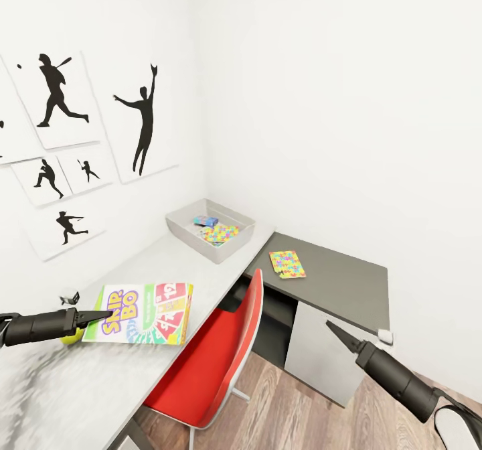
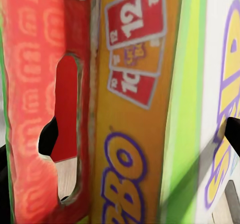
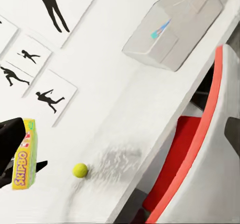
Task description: Put all the toys in the child's room - the three board games (two on the bed and one on the table), the two jigsaw puzzles on the table, and the tennis ball on the table - inside the toy box on the table in the child's room.
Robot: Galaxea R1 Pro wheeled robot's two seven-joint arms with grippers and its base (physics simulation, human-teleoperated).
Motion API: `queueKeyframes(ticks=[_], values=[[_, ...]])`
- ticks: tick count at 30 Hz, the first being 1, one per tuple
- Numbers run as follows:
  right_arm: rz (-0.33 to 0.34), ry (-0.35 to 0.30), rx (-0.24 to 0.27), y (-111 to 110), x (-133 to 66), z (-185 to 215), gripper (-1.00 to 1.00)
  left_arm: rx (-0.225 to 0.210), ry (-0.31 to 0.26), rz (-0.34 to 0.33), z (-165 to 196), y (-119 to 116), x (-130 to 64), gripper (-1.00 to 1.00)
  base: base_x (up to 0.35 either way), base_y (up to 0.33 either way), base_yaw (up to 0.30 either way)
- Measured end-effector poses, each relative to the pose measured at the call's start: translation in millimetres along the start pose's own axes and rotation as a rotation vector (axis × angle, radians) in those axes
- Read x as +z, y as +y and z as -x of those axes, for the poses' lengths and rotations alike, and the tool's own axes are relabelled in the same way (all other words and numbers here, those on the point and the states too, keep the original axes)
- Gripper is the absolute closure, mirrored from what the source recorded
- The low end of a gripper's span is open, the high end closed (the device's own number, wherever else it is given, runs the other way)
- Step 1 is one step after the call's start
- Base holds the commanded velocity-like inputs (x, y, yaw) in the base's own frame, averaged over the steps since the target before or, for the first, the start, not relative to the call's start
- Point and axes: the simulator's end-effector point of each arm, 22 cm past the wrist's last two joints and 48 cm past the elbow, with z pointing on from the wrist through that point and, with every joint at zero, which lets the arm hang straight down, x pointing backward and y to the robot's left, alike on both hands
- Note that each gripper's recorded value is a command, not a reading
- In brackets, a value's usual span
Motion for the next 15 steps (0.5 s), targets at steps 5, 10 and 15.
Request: queueKeyframes(ticks=[5, 10, 15], values=[[0.011, 0.014, 0.016, 0.9, -4.7, 0.7, -1.00, 0.001, 0.000, -0.001, -0.1, -0.1, 0.3, 1.00, 0.000, 0.000, 0.000], [0.052, 0.014, 0.017, 9.7, -6.4, 1.6, -1.00, 0.002, 0.000, -0.001, 0.1, -0.3, 0.4, 1.00, 0.000, -0.048, 0.000], [0.094, 0.009, 0.013, 19.9, -8.0, 3.5, -1.00, 0.006, -0.003, -0.003, 1.0, -2.3, -0.1, 1.00, 0.000, -0.189, 0.000]])
